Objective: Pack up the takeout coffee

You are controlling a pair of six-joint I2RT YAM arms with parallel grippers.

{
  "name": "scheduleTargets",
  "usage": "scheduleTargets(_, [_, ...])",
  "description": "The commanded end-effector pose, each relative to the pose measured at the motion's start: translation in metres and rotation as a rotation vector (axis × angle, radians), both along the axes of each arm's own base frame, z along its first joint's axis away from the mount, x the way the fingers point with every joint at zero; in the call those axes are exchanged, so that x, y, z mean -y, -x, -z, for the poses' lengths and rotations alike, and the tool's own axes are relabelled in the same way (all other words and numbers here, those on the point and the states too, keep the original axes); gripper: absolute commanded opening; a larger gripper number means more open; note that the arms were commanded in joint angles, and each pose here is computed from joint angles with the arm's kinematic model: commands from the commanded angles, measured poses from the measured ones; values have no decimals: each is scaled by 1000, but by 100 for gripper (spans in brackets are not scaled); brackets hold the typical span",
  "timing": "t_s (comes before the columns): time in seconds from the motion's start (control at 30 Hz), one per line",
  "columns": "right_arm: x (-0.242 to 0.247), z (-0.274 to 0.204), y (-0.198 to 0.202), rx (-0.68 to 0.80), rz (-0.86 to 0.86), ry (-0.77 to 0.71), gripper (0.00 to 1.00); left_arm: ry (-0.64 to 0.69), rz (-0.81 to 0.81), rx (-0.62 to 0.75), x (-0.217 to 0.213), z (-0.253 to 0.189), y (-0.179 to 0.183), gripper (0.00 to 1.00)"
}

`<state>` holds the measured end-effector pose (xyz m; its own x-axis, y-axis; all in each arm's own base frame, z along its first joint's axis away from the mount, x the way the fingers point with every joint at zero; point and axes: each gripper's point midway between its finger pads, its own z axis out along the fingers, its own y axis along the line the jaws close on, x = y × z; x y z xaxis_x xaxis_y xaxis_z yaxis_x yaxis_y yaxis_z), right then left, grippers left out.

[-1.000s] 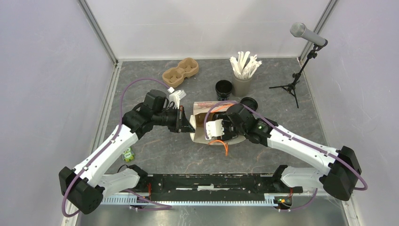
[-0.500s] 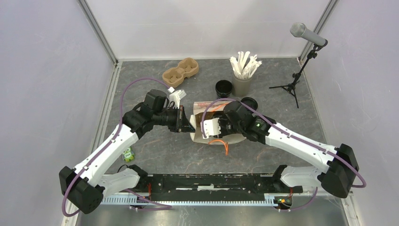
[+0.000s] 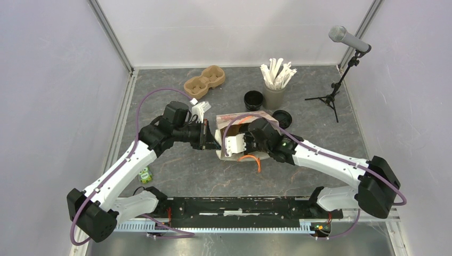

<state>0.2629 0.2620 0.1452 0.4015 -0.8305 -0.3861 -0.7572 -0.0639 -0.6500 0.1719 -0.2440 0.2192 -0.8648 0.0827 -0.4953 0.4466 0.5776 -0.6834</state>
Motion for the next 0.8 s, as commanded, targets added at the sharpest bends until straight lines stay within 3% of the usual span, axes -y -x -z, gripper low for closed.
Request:
scheduleTargets(0.0, [12,-3,-12,70,61,3,35,26,25,78,4,-19,-4,8])
scheduleTargets(0.23, [28,-10,-19,111,144,-29,31,25,27,75,4,-18,-3,8])
scheduleTargets(0.77, [51,6,-31,83,286,-74,31,24,38,67,3,-16,0,8])
